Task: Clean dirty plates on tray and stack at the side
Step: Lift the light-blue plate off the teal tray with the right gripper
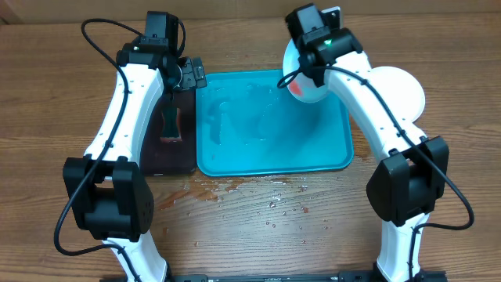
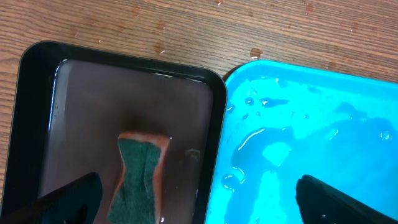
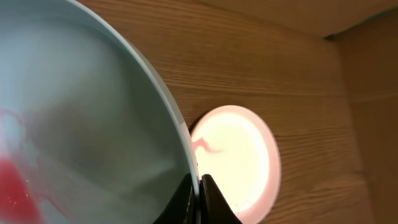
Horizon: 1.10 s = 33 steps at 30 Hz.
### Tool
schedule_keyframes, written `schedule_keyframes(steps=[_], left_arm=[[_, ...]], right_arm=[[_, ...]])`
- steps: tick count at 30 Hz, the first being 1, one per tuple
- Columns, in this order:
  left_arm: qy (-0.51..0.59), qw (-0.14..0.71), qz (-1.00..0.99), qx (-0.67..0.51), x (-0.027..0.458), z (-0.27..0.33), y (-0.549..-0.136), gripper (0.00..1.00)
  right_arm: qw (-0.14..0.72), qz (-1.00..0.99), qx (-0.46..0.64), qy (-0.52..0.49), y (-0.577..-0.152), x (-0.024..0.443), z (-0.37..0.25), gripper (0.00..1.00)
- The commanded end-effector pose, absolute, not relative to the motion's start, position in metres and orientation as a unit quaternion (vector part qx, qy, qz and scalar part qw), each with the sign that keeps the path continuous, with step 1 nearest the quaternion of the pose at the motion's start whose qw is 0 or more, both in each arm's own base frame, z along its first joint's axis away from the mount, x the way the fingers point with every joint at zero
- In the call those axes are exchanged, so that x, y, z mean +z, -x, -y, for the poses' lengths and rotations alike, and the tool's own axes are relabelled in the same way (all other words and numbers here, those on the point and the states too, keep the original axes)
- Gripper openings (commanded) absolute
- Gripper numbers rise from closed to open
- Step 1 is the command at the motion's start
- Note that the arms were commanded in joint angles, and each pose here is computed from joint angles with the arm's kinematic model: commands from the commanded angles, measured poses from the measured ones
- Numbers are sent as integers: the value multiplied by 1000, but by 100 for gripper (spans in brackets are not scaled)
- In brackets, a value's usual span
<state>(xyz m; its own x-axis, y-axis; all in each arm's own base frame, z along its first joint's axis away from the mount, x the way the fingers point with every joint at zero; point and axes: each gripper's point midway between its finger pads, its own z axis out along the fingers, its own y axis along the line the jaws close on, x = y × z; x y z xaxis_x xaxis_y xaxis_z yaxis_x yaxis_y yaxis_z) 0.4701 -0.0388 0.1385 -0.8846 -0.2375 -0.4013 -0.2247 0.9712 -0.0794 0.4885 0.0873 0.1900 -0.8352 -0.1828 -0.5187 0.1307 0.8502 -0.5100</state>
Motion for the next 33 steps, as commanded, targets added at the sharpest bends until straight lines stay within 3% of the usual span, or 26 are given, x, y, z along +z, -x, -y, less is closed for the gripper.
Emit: schedule_keyframes(steps=[1,11,23,33], left_arm=[[115,231,-966,-24,157,41,-474,100],[115,231,-966,-24,157,41,-474,100],[115,231,-966,-24,157,41,-474,100],[115,231,-966,-24,157,41,-474,100]], right_arm=[[344,-880,-329,-7,-480,250,-78,4],[370,-825,-427,11,-462,281,-93,4],[345,-808,-462,121,-448,285,-130,4],[331,-752,-557,122,-438,312,-113,4]])
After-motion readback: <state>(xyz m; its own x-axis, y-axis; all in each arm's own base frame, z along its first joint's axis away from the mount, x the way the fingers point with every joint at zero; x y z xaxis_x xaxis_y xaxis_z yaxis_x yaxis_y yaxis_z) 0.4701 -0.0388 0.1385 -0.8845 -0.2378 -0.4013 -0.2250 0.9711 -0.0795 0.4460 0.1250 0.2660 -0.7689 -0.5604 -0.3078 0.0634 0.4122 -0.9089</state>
